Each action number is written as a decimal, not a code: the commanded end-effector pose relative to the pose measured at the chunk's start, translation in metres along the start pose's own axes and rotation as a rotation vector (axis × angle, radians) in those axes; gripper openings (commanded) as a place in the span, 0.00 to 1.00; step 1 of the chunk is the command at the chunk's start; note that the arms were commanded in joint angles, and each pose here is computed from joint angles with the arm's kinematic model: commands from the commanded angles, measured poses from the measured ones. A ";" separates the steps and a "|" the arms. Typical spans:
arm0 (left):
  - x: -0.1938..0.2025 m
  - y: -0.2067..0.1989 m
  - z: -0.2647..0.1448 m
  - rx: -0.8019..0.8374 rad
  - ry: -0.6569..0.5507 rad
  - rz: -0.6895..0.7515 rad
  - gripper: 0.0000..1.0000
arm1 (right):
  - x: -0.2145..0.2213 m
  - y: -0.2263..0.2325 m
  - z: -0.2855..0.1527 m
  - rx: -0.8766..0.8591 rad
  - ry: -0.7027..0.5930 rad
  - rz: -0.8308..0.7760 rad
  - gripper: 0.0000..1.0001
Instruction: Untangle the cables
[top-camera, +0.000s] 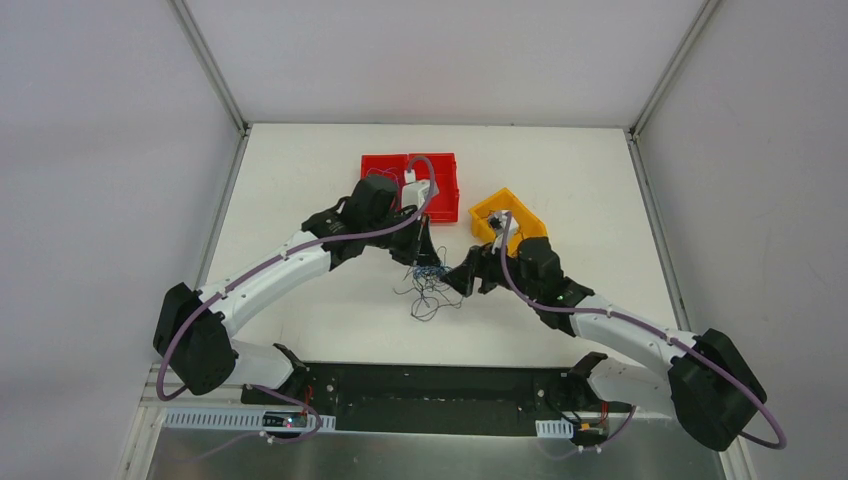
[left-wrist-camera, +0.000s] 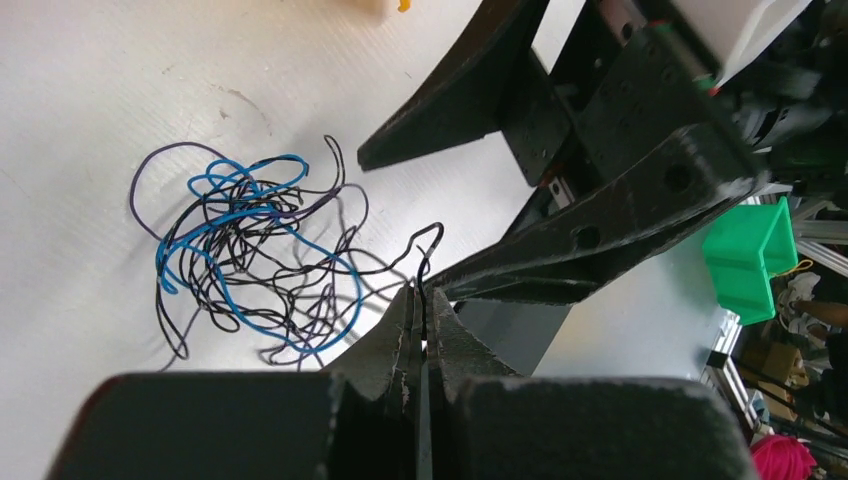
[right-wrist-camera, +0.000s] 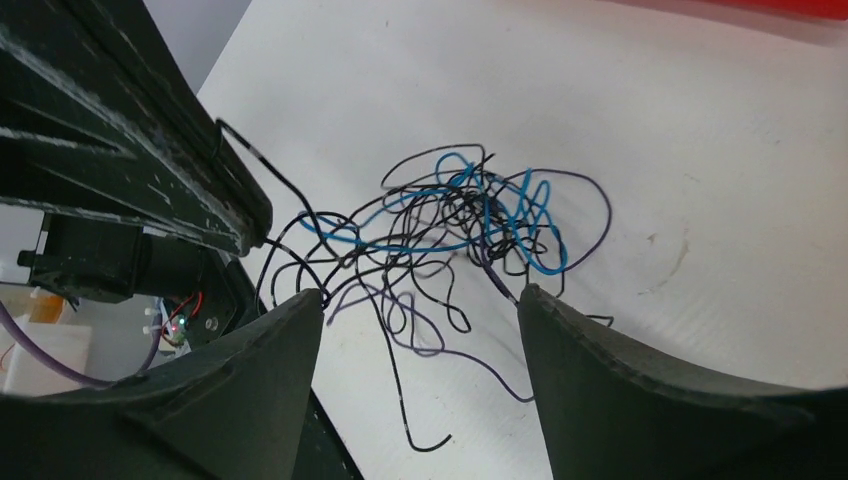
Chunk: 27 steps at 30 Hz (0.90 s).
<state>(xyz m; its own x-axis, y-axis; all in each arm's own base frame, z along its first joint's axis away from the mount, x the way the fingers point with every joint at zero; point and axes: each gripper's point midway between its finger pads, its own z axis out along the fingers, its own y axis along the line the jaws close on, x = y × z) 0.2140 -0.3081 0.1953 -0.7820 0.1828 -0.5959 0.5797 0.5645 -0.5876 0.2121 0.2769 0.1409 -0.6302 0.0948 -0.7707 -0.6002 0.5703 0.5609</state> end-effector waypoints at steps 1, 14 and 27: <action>-0.028 -0.031 -0.018 0.073 -0.088 0.089 0.00 | -0.013 0.029 0.008 -0.108 -0.017 -0.070 0.74; -0.048 -0.072 -0.051 0.186 -0.177 0.120 0.00 | -0.011 0.011 0.013 0.017 -0.030 -0.096 0.62; -0.085 -0.027 -0.109 -0.154 -0.484 0.074 0.00 | -0.020 -0.013 0.010 0.159 -0.091 -0.071 0.00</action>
<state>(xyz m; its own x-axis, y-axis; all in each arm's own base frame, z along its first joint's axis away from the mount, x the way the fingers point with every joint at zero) 0.2104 -0.2880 0.3000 -0.6256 0.0005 -0.7802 0.6650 0.5232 -0.5329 0.2206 0.2794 0.1222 -0.6032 0.0422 -0.7965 -0.5786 0.6642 0.4733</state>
